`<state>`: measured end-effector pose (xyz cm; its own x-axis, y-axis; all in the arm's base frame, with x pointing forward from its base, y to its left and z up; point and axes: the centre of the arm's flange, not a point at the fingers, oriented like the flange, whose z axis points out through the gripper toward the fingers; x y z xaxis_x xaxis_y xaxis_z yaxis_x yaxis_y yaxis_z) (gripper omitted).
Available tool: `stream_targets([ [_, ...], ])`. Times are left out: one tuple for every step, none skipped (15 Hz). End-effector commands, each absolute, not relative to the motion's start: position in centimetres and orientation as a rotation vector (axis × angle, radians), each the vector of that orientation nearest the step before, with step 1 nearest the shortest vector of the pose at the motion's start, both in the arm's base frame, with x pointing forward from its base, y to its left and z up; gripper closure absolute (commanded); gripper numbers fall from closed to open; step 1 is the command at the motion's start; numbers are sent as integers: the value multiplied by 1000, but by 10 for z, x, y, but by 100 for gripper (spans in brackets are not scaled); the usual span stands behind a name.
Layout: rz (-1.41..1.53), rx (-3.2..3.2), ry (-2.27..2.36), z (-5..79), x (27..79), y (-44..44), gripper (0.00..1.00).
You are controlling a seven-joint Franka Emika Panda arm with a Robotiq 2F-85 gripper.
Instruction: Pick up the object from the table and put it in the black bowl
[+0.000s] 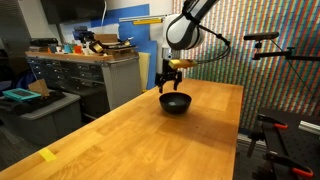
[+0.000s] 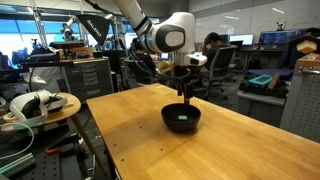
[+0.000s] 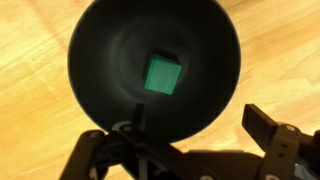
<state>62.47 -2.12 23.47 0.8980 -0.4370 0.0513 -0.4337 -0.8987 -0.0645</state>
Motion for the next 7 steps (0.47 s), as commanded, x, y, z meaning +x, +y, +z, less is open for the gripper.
stream_targets([
  [-101,-3004,652,241,620,-19,0],
  [-102,-3000,640,246,617,-18,0],
  [-101,-3001,641,246,616,-18,0],
  [-95,-3002,641,243,616,-18,0],
  [-87,-3003,642,240,616,-18,0],
  [-82,-3005,644,237,615,-19,0],
  [-79,-3005,644,236,615,-19,0],
])
